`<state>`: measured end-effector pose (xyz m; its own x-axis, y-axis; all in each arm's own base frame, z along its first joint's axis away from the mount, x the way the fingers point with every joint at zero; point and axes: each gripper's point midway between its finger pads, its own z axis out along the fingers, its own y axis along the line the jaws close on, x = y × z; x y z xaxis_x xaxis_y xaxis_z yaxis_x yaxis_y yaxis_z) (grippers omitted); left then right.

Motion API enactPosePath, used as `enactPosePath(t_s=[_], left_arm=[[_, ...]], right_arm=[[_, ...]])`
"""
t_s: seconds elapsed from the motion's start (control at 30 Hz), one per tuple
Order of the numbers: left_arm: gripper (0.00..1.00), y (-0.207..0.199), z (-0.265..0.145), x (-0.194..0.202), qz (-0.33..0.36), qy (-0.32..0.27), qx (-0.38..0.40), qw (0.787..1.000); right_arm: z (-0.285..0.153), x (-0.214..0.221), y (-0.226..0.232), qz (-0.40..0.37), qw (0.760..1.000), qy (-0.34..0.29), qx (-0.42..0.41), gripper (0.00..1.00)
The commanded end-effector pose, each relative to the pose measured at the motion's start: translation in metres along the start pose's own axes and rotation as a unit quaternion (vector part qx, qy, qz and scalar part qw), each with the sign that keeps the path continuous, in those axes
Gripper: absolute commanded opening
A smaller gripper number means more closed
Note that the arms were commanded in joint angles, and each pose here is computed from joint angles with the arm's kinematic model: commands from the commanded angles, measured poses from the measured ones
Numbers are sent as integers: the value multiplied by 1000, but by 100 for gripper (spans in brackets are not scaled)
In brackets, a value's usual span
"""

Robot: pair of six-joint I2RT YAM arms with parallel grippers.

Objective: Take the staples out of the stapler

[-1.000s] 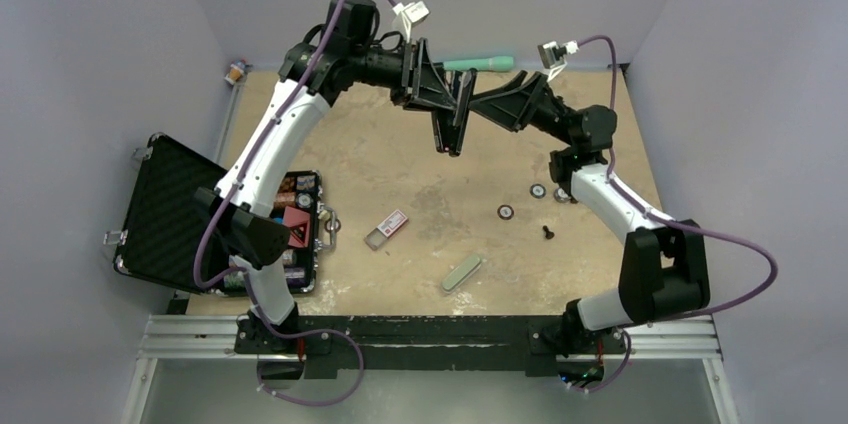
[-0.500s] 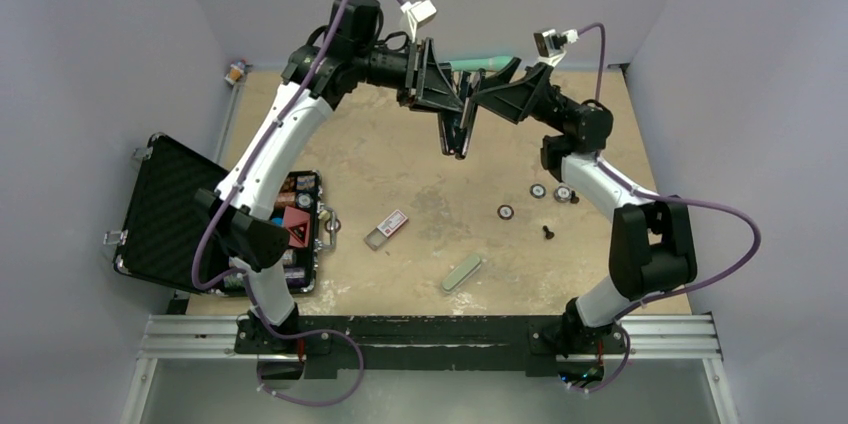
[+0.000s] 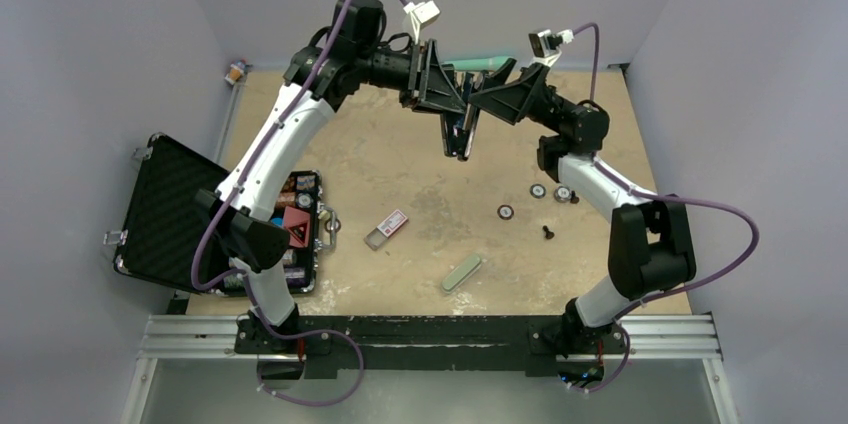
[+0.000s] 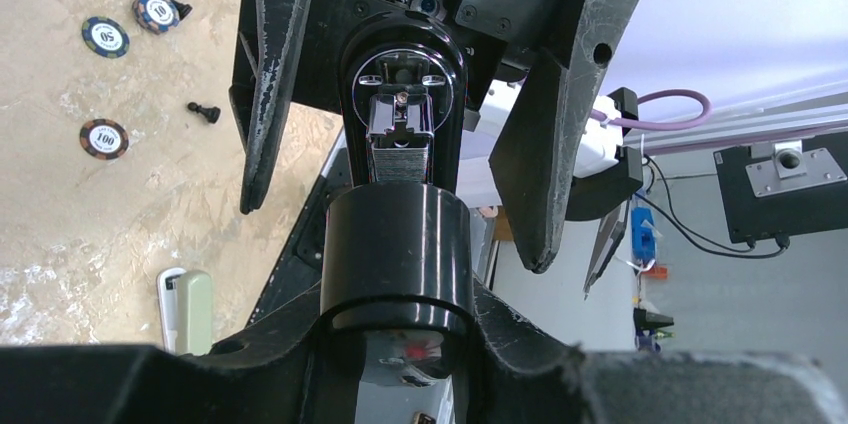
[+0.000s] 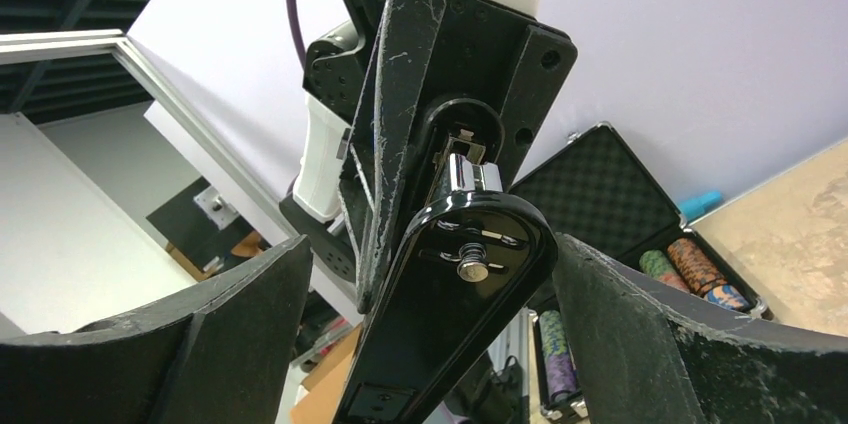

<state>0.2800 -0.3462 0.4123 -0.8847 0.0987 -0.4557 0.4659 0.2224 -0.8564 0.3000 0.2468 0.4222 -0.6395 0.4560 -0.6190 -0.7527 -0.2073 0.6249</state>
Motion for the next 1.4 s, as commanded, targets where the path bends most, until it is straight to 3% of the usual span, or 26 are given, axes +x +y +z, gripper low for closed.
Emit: enactPosePath(t_s=[0.0, 0.27, 0.6, 0.7, 0.73, 0.87, 1.03, 1.07, 1.1, 1.37], left_arm=[[0, -39, -14, 5, 58, -15, 30, 998], [0, -39, -14, 10, 65, -15, 23, 998], [0, -36, -16, 12, 65, -20, 13, 998], [0, -32, -15, 12, 59, -23, 4, 998], [0, -30, -15, 13, 56, -23, 1, 998], [18, -24, -15, 16, 50, -24, -10, 998], [57, -20, -19, 25, 48, -21, -16, 998], [86, -20, -20, 28, 48, -19, -15, 999], [98, -19, -21, 30, 48, -17, -17, 999], [100, 7, -40, 50, 43, -25, -88, 995]], right_arm=[[5, -10, 20, -22, 999, -28, -19, 93], [6, -14, 18, -19, 999, -39, -5, 81], [5, 0, 11, -12, 1000, -20, 11, 25], [3, 3, 7, -5, 1000, -19, 20, 13], [3, 3, 3, -2, 999, -17, 30, 3], [0, 6, -17, 9, 996, -8, 84, 0], [-6, 12, -31, 20, 992, -2, 128, 0], [-7, 12, -35, 22, 990, 1, 142, 0], [-8, 12, -39, 19, 987, 4, 158, 0], [-28, 12, -70, 7, 955, 16, 297, 0]])
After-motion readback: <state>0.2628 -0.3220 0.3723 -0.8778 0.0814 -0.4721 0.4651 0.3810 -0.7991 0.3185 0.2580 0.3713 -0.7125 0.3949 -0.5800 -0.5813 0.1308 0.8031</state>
